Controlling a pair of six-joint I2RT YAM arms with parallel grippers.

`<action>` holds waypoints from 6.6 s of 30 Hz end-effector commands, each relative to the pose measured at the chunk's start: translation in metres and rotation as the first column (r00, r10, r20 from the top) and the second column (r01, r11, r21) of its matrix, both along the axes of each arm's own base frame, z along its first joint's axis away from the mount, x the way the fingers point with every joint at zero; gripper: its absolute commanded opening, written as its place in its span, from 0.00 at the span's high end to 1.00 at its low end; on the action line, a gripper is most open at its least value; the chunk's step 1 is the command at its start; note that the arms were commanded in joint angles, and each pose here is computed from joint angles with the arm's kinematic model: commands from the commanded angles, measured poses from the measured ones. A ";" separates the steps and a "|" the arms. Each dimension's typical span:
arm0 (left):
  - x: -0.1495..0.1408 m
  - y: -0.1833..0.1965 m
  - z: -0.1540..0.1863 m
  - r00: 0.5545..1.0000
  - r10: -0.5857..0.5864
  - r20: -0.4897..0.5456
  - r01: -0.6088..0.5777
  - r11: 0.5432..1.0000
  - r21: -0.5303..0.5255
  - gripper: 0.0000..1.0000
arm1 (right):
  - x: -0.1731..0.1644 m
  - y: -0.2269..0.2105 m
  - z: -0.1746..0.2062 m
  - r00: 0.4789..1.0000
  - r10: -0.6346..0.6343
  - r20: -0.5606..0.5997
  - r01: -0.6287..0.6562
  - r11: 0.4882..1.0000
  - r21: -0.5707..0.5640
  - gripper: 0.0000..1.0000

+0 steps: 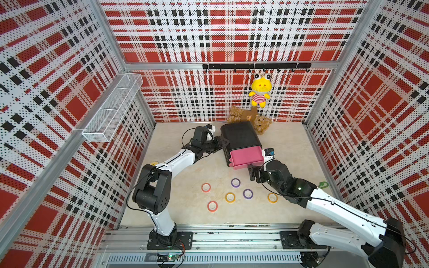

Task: Place the transparent tape into the drawer according to color
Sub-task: Open the drawer in the storage box, then pick up the tape at the center of the board, then place the tape in the drawer.

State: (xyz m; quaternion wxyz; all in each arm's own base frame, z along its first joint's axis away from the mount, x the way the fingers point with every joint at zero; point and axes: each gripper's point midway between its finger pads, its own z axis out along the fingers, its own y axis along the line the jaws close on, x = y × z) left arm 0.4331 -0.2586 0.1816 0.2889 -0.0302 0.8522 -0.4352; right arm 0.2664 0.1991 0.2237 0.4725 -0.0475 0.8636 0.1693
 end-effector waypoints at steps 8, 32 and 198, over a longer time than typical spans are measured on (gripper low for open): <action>-0.010 0.002 -0.017 0.999 -0.012 -0.049 0.016 0.996 0.082 0.23 | -0.032 -0.037 -0.028 0.959 -0.047 -0.278 0.068 0.996 0.064 0.00; -0.011 0.048 0.039 0.983 0.045 0.180 -0.095 0.955 0.282 0.07 | -0.072 -0.082 -0.148 0.728 -0.205 -0.654 0.105 0.976 -0.190 0.00; -0.028 0.050 0.029 0.987 0.033 0.160 -0.078 0.956 0.284 0.00 | 0.101 0.003 0.009 0.923 0.033 -0.382 -0.067 0.995 -0.077 0.25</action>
